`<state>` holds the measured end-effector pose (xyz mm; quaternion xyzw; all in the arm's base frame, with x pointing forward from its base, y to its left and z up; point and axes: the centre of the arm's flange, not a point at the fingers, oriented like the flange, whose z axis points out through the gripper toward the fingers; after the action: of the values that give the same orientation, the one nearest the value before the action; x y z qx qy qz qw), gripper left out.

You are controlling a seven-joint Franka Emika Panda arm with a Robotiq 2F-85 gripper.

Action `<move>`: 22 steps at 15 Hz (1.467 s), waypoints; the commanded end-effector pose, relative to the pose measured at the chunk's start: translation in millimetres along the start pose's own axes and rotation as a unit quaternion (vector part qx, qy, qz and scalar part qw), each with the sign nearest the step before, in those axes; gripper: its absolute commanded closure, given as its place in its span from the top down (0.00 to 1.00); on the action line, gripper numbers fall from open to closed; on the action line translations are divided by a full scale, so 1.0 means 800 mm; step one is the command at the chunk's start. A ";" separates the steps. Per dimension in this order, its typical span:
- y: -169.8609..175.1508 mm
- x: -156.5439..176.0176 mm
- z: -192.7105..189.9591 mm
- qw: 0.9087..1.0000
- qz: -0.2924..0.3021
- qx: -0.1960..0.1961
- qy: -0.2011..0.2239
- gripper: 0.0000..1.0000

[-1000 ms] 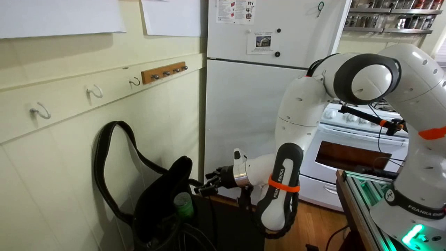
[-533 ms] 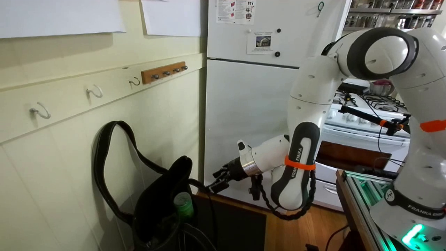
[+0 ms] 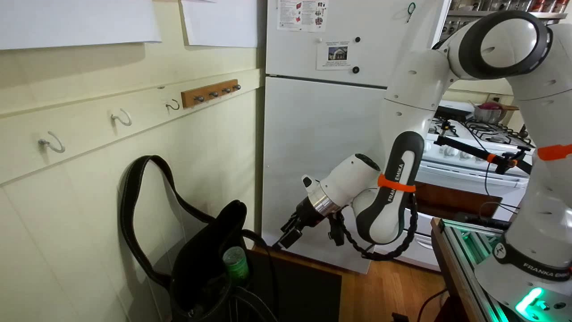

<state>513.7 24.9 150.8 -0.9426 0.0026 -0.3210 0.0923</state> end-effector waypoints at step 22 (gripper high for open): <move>0.031 0.011 -0.094 0.971 -0.040 -0.086 -0.221 1.00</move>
<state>485.9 -12.5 200.3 -0.9921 -0.0150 -0.1237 0.0122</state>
